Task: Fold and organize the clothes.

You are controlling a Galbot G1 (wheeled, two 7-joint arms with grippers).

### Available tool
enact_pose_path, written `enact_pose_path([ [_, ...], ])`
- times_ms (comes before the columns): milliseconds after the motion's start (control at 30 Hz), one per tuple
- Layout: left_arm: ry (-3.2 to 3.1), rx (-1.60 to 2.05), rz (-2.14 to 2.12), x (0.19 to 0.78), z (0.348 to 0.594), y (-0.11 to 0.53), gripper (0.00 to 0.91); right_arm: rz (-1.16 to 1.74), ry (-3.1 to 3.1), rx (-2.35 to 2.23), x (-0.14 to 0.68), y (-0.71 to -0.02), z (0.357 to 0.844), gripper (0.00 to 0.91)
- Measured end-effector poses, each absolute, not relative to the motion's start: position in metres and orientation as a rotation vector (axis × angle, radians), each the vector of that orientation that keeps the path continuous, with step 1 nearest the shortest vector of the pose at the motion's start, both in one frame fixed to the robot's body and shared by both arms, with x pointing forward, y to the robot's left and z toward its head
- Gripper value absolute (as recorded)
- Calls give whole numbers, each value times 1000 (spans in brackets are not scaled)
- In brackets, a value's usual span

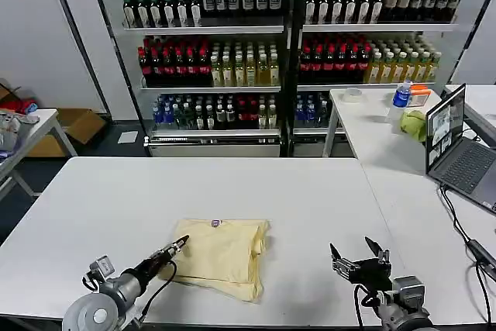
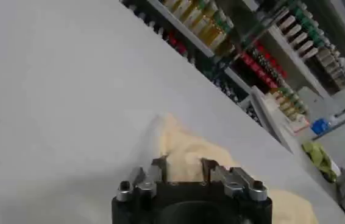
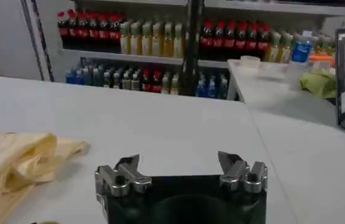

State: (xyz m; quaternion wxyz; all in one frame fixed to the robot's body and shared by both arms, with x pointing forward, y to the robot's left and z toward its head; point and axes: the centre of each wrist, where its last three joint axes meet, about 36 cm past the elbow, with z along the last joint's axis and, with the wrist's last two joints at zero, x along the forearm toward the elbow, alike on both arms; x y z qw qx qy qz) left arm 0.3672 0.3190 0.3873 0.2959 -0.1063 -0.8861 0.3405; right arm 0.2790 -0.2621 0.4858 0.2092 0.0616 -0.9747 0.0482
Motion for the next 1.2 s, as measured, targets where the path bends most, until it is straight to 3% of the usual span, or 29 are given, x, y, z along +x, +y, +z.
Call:
enact_pose_path([
  [533,-2338,-255,1075,363,391,329,10,136,-2723,171,277,-264,492,907],
  [800,-2369,-170,1164,353,409,364,10,127,-2729,177,278,-263,494,907],
  [1033,-2515,21,1097,343,453,442,10,107,-2744,195,279,-260,497,907],
  [1200,-2694,144,918,339,515,496,10,96,-2755,205,279,-259,501,907],
])
